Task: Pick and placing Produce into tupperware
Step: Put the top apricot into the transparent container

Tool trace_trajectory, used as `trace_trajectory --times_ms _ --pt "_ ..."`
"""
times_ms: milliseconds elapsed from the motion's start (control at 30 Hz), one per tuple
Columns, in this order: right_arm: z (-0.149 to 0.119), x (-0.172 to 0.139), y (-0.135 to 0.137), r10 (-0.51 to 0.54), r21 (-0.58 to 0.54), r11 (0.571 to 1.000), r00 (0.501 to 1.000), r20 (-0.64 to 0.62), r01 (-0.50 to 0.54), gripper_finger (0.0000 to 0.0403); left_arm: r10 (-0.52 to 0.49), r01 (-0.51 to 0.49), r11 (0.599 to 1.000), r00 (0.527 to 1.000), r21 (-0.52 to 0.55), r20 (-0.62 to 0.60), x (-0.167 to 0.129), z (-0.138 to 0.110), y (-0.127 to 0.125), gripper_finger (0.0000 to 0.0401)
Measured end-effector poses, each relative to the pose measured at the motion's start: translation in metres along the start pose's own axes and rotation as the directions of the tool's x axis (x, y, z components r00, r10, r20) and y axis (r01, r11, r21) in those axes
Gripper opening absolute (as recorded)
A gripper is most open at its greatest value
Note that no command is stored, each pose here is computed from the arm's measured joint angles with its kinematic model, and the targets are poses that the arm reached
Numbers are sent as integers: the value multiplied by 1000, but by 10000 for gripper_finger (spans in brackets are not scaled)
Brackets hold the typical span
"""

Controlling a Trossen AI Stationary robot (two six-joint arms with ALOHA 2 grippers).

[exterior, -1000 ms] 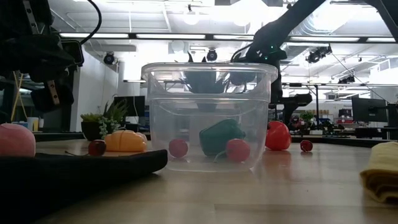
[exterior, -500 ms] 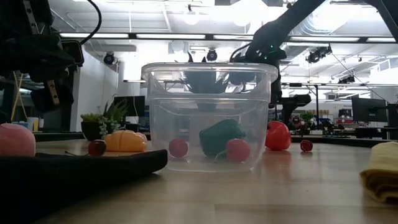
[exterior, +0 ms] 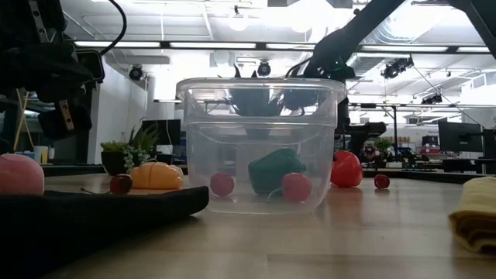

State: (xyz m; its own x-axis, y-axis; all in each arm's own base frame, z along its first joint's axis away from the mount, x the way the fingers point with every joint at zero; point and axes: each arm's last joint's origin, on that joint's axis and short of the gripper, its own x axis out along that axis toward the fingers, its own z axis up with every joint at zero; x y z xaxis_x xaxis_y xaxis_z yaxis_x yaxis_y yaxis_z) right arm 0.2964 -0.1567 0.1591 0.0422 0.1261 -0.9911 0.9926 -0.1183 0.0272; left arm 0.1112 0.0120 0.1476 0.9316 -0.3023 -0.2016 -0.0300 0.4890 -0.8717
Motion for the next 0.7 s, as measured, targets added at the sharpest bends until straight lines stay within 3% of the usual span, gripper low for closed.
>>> trace_trajectory --times_ms 233,400,700 --pt "0 0 0 0 -2 1000 1000 8 0 243 0 0 1000 1000 -1 0 0 0 0 1" --pt "0 19 -8 29 30 999 999 -42 -27 243 -2 2 1000 1000 -1 -4 0 0 0 1" --pt "-10 21 -5 4 18 1000 1000 20 -5 243 -3 3 1000 1000 1 -6 0 0 0 1"
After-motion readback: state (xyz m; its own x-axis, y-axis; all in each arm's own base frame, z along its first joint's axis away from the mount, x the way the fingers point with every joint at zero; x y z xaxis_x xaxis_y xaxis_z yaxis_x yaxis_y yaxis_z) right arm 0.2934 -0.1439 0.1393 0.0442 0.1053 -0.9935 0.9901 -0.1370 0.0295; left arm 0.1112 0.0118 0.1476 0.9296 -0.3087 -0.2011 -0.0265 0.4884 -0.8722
